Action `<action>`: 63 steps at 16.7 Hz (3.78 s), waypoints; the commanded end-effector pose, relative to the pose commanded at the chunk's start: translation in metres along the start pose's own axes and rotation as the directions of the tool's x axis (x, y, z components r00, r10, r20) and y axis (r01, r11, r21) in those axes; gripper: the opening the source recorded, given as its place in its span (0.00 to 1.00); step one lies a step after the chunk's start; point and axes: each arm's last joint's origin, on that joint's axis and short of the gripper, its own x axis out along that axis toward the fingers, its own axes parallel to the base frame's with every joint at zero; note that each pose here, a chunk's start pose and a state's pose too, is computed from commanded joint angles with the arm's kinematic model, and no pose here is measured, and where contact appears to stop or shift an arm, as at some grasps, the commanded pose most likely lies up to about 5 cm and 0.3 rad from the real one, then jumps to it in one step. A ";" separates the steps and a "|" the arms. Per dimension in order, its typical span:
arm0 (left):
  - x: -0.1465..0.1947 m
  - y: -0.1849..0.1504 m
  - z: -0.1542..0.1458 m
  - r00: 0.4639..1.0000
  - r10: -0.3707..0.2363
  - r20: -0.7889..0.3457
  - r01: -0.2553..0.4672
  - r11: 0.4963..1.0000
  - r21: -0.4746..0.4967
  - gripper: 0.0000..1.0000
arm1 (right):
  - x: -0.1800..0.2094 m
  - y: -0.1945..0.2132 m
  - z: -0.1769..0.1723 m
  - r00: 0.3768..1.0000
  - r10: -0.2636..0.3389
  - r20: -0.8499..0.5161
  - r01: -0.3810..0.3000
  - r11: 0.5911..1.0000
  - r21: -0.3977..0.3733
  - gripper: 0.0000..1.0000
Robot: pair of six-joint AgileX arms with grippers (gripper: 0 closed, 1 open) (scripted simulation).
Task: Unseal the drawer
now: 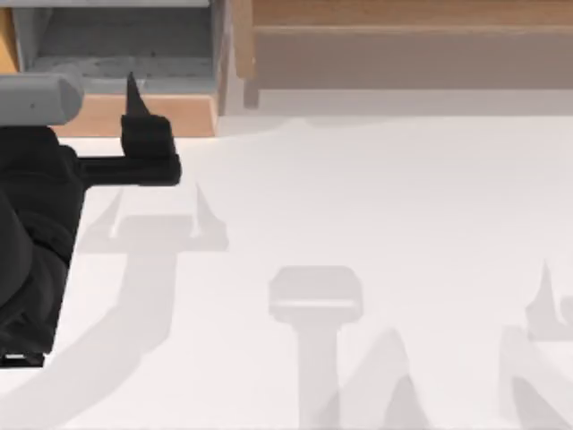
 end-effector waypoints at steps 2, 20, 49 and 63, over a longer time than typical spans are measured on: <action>0.000 0.001 -0.001 1.000 0.001 -0.002 -0.001 1.000 0.002 1.00 | 0.000 0.000 0.000 1.000 0.000 0.000 0.000 1.000 0.000 1.00; 0.227 0.175 -0.097 0.998 0.043 -0.052 0.028 0.435 0.900 1.00 | 0.000 0.000 0.000 1.000 0.000 0.000 0.000 1.000 0.000 1.00; 0.270 0.288 -0.169 1.000 -0.020 0.000 0.000 0.000 1.000 0.70 | 0.000 0.000 0.000 1.000 0.000 0.000 0.000 1.000 0.000 1.00; 0.270 0.288 -0.169 1.000 -0.020 0.000 0.000 0.000 1.000 0.00 | 0.000 0.000 0.000 1.000 0.000 0.000 0.000 1.000 0.000 1.00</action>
